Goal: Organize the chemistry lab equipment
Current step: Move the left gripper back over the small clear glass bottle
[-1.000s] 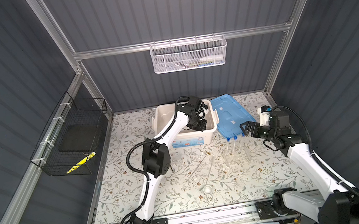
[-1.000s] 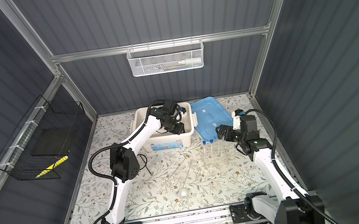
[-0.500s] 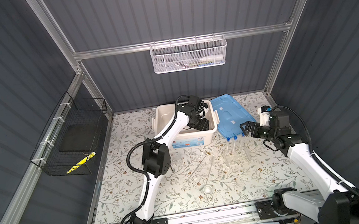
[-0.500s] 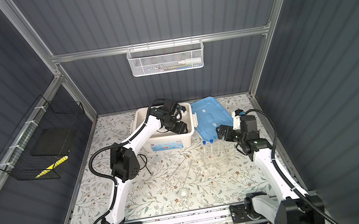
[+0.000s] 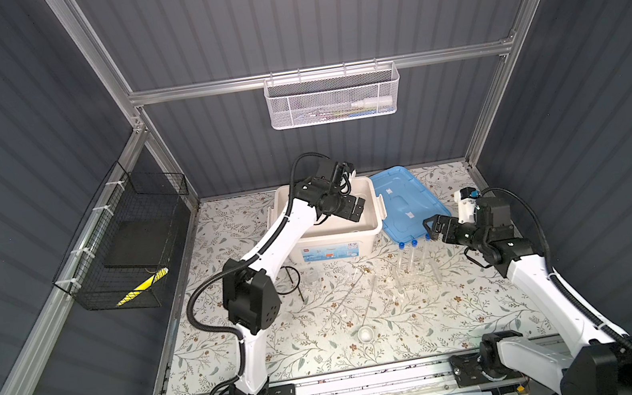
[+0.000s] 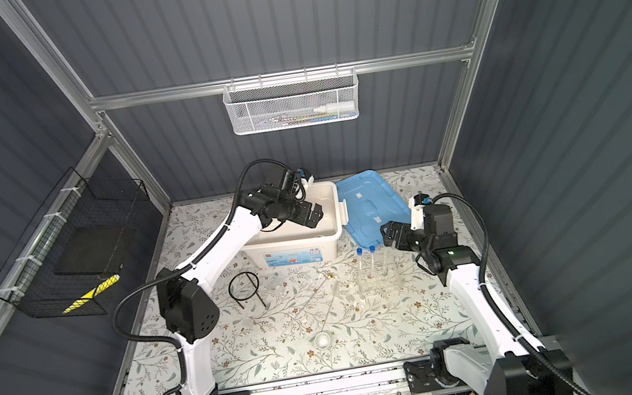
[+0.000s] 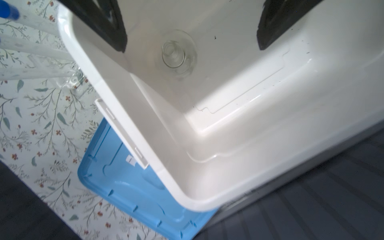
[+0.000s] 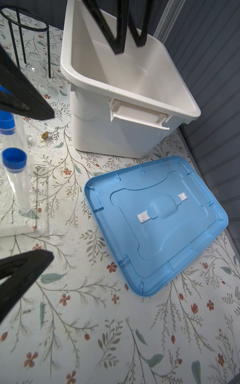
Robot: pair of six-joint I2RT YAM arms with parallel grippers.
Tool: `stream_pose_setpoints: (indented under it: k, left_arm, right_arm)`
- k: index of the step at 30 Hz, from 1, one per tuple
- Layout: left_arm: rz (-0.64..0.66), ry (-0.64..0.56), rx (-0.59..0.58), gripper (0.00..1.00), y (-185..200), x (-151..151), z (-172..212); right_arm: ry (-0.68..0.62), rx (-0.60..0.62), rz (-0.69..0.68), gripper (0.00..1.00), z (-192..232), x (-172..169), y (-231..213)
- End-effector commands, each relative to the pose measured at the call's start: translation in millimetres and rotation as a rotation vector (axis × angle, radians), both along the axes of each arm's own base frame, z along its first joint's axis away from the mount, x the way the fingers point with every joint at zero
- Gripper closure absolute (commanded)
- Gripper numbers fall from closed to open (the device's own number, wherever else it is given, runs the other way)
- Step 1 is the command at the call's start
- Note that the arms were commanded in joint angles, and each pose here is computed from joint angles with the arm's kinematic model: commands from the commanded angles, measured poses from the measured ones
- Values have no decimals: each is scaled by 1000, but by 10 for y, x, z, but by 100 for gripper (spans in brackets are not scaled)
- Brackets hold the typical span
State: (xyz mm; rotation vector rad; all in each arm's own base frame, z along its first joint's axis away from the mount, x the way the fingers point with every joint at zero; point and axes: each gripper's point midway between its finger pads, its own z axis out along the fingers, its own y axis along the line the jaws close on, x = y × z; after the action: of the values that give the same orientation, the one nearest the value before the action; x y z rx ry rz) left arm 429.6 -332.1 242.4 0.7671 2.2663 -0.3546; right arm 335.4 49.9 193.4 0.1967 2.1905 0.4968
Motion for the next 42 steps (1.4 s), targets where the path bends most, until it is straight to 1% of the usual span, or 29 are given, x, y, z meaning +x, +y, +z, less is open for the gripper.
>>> stream_pose_setpoints:
  k: [1,5,8,14,16,18,21,25,26,29,35,38,42]
  left_arm:
    - [70,-98,-30,0,98,52,303]
    - [132,-119,-21,0,318,-87,512]
    - [182,-135,-24,0,482,-258,608]
    - [291,-146,25,0,733,-704,581]
    - [331,-137,44,0,794,-854,518]
    - [367,-101,46,0,836,-1012,417]
    - [415,-25,34,0,859,-1210,195]
    - [466,41,35,1,852,-1439,-69]
    - [481,65,58,1,883,-1510,-213]
    - [520,96,66,0,897,-1660,-365]
    - [589,131,55,2,894,-1831,-628]
    - [625,144,27,4,929,-1869,-769]
    - [678,124,-7,7,1061,-1888,-843]
  right_arm:
    - [1,-18,-4,1,-19,-48,-29]
    - [-3,-24,-2,1,-10,-58,-33]
    - [-4,-25,-1,1,-10,-61,-31]
    - [-6,-27,-2,1,4,-50,-37]
    - [-9,-30,-1,1,12,-48,-35]
    - [-11,-32,-1,1,21,-41,-41]
    - [-11,-35,13,1,46,-27,-22]
    - [-5,-44,27,1,84,-6,-15]
    - [-6,-44,29,1,93,-6,-10]
    - [-9,-44,33,1,99,-11,-6]
    - [-2,-39,38,1,88,-23,5]
    - [-2,-40,39,1,89,-31,5]
    - [3,-41,39,1,77,-48,4]
